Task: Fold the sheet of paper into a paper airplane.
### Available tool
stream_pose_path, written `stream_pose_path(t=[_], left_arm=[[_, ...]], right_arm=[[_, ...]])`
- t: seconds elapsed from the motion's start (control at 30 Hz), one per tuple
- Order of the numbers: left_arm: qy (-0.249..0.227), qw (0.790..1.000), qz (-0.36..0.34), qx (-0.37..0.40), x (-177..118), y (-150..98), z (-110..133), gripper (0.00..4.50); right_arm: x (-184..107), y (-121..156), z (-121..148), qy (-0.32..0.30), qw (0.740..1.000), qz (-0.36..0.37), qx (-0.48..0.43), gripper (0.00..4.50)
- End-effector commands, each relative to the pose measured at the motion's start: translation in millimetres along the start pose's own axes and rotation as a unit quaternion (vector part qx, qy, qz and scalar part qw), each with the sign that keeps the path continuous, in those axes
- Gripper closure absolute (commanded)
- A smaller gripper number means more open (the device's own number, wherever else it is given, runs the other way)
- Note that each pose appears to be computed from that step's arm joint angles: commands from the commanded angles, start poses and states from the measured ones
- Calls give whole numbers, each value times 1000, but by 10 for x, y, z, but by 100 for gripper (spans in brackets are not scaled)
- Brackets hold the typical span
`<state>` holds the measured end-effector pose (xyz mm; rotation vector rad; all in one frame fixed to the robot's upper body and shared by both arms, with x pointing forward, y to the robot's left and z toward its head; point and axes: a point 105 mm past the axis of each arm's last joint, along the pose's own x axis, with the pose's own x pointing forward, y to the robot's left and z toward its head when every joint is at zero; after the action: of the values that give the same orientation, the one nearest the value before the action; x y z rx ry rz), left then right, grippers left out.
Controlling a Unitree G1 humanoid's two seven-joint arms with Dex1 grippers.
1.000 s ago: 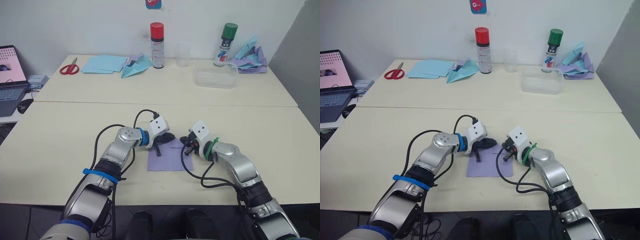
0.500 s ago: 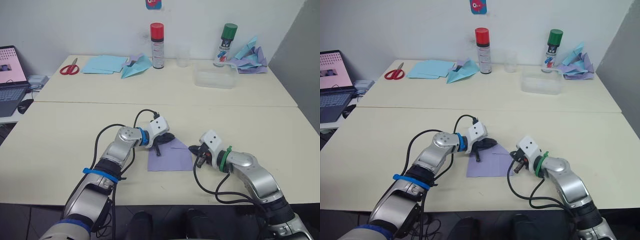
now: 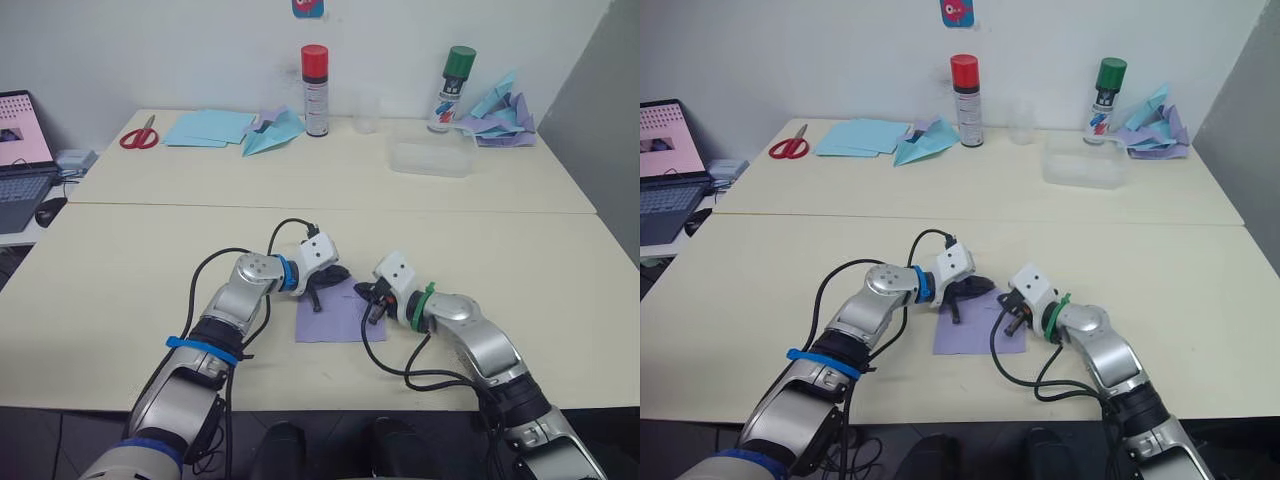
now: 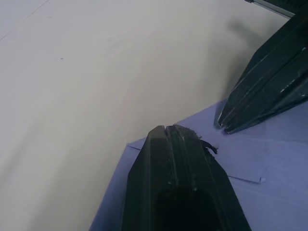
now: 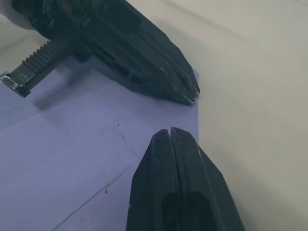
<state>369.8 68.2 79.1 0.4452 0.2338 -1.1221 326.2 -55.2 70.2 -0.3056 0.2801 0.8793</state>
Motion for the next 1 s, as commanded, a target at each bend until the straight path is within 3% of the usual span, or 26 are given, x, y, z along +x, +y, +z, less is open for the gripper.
stream_pose_path(t=[0.03, 0.17, 0.4, 0.67, 0.77, 0.9, 1.0], left_arm=[[-67, 997, 9, -27, 22, 20, 262, 450], [-102, 994, -9, -38, 90, -93, 430, 450], [6, 999, 15, -42, 122, -87, -72, 450], [41, 996, 69, -46, -45, 148, -270, 450], [24, 990, 126, -53, -214, 375, -244, 450], [-91, 980, 155, -89, -532, 544, 79, 450], [-130, 971, 169, -109, -760, 605, 198, 450]], right_arm=[[-4, -28, -149, 37, 999, -17, -8, 448], [-8, -32, -148, 37, 999, -16, -7, 448], [-9, -67, -132, 37, 999, -24, -3, 448], [-10, -42, -152, 41, 999, -22, 5, 448], [11, -24, -150, 41, 999, -21, 9, 448], [59, 16, -148, 41, 999, -12, 17, 448], [82, 30, -131, 38, 999, -7, 17, 448]])
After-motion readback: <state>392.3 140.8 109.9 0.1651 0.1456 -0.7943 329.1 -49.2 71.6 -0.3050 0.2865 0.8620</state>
